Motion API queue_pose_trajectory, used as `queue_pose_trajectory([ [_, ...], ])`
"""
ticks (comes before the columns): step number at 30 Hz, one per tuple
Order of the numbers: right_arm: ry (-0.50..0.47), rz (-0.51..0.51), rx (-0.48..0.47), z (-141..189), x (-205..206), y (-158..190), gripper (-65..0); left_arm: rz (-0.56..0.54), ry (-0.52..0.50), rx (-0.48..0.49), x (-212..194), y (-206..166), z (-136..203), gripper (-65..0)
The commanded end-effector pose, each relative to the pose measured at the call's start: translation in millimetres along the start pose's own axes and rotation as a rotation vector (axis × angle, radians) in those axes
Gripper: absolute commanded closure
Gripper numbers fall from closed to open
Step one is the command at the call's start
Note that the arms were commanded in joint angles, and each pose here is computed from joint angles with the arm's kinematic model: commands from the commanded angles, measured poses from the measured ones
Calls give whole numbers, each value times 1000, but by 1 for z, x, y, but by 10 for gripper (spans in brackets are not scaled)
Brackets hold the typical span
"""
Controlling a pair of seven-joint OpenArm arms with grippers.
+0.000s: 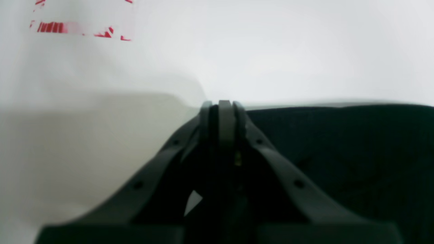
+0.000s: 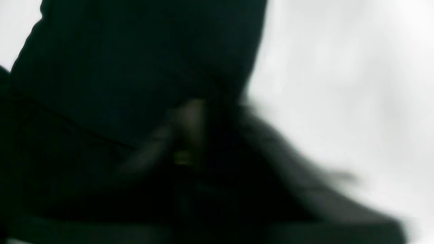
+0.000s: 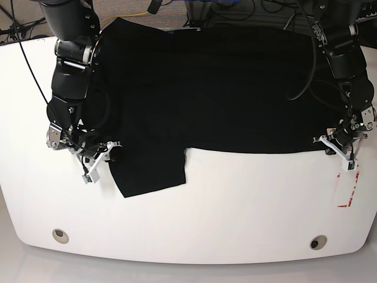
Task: Fold the T-shirt properly
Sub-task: 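Lower the folded edge onto the hem with both grippers, then drag the folded shirt with both grippers back toward the robot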
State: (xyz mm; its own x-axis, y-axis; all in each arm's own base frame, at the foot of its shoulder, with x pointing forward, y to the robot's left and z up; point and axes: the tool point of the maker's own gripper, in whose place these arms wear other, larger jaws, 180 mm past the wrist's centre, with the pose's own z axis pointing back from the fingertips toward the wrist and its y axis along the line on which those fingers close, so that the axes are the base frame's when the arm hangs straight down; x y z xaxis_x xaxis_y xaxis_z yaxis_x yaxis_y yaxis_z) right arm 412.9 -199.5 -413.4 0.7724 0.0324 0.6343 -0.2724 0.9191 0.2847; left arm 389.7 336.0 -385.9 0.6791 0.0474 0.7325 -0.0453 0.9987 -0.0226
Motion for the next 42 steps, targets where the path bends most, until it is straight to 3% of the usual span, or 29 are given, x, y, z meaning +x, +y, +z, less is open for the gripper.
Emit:
queue_pose_trajectory([
  [1, -58, 21, -11, 9, 26, -6, 0, -9, -68, 14, 27, 8, 6, 0],
  [5, -70, 35, -14, 12, 33, -5, 0, 12, -83, 25, 31, 14, 9, 0],
  [10, -102, 124, -64, 34, 55, -6, 0, 118, -203, 37, 58, 24, 30, 0],
  [14, -103, 192, -104, 51, 66, -3, 0, 100, -176, 35, 63, 21, 38, 0],
  [20, -67, 295, -179, 80, 74, 4, 0, 34, -218, 33, 78, 15, 52, 0],
  [30, -15, 326, -330, 137, 50, 4, 0, -127, -147, -11, 50, 0, 68, 0],
  [42, 20, 268, -220, 159, -38, 33, 0, -174, -31, -12, -11, 0, 77, 0],
])
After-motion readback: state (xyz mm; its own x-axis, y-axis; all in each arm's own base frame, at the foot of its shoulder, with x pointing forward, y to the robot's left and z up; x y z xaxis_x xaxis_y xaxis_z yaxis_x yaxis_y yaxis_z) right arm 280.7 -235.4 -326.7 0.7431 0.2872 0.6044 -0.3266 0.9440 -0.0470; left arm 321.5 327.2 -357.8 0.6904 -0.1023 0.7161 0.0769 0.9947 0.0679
